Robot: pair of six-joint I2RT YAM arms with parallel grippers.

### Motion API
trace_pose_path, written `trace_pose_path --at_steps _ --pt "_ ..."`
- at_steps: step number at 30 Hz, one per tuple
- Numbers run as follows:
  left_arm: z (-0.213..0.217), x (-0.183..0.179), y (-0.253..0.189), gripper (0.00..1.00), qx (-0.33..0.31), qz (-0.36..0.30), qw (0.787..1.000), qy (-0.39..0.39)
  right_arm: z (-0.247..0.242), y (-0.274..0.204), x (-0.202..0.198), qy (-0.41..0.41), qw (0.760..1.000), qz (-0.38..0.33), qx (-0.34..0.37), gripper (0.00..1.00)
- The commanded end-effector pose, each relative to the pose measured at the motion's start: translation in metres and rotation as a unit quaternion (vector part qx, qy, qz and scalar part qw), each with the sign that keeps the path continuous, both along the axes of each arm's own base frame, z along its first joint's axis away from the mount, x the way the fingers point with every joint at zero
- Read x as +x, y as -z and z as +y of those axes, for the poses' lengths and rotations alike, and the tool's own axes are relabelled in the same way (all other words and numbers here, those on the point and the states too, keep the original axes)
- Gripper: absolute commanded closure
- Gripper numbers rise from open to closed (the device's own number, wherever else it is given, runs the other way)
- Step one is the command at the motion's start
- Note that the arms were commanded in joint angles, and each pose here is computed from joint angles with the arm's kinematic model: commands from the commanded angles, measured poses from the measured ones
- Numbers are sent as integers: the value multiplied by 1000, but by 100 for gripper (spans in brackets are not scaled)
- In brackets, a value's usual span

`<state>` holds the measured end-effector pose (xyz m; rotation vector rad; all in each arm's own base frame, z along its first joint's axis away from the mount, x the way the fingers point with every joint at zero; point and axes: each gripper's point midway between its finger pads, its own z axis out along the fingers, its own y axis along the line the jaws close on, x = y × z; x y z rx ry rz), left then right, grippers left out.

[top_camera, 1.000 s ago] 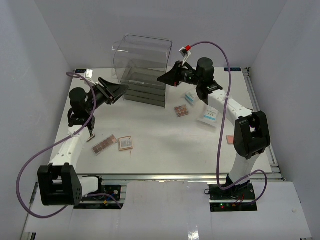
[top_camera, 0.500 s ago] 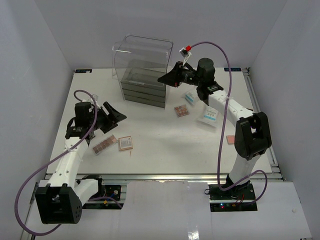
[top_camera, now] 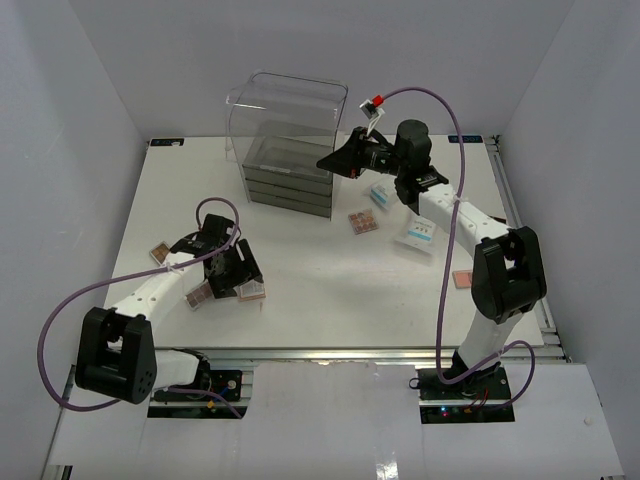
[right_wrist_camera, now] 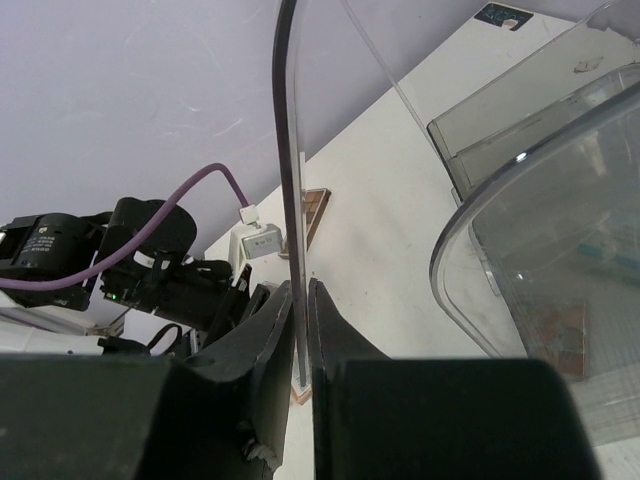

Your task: Organize the makeup

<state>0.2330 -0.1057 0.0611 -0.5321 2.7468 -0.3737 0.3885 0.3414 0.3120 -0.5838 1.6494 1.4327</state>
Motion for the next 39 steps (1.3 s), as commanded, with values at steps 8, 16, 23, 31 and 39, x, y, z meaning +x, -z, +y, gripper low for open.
trace_pose_path --at_steps 8,16,23,31,39 --pt "18 11 10 15 61 -14 998 -26 -8 -38 -18 -13 998 -55 23 86" --pt "-6 20 15 16 39 -21 999 6 -8 -42 -18 -12 998 -56 25 86" --pt "-14 18 31 16 71 -4 997 32 -9 -38 -20 -12 998 -53 24 86" --pt "-3 16 40 16 106 3 994 18 -9 -35 -22 -14 998 -49 24 85" --pt "-7 16 37 14 118 -11 993 25 -10 -33 -22 -14 998 -48 24 85"
